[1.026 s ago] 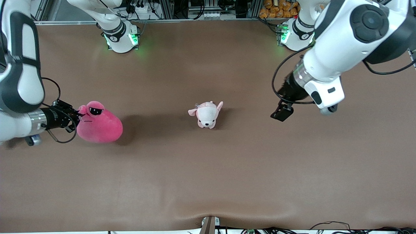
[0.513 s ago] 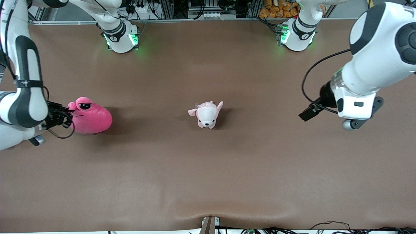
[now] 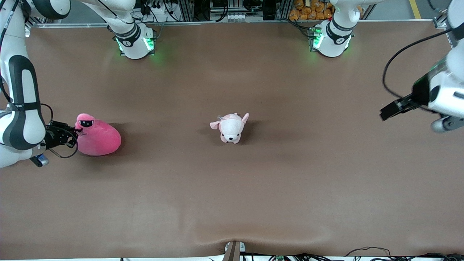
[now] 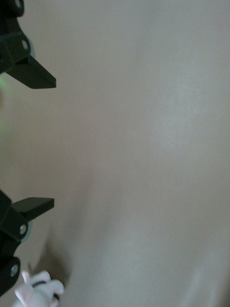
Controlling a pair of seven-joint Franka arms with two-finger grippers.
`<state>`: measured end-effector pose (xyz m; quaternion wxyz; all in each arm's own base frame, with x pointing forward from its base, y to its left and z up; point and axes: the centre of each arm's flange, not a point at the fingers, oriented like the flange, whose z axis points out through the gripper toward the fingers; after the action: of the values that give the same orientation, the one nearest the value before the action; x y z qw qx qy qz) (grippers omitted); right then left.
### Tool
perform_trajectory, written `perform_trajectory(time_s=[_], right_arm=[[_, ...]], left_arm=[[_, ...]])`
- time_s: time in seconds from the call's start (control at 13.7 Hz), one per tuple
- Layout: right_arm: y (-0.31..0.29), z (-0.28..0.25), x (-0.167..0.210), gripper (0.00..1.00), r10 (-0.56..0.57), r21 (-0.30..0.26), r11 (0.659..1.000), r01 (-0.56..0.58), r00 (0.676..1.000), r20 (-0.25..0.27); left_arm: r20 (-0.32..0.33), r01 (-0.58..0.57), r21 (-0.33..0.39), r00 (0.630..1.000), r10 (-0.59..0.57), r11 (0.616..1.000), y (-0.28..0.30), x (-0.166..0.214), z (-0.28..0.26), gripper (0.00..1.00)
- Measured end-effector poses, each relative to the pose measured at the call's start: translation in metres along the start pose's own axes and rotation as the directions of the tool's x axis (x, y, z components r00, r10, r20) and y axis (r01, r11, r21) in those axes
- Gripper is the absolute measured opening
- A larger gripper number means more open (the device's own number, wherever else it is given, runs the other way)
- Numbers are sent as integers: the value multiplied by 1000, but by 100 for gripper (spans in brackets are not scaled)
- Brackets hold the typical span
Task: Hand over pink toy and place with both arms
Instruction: 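Carry the pink toy with the right gripper beside the grey husky and release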
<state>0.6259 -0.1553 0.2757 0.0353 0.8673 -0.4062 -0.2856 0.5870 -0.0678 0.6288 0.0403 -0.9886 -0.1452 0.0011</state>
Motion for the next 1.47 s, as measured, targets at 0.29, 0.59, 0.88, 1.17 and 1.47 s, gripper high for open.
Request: perform_trajectory(time_s=[0.29, 0.59, 0.88, 1.17, 1.47], right_arm=[[-33, -17, -17, 22, -45, 26, 999, 48, 995, -86], [-38, -26, -17, 66, -47, 53, 997, 55, 990, -130], [-43, -51, -22, 100, -54, 83, 994, 70, 982, -178], [-41, -95, -35, 100, -57, 122, 989, 87, 971, -234], [-57, -162, -97, 100, -150, 162, 962, 218, 924, -351]], left_arm=[[4, -37, 30, 999, 37, 999, -13, -31, -6, 100], [-12, -23, 41, 1000, 23, 999, -25, -51, -17, 100], [-15, -19, 48, 1000, 20, 999, -29, -61, -19, 100], [-29, -22, 50, 999, 23, 999, -30, -72, -26, 100], [-47, -22, 41, 999, 24, 999, -30, -79, -36, 100]])
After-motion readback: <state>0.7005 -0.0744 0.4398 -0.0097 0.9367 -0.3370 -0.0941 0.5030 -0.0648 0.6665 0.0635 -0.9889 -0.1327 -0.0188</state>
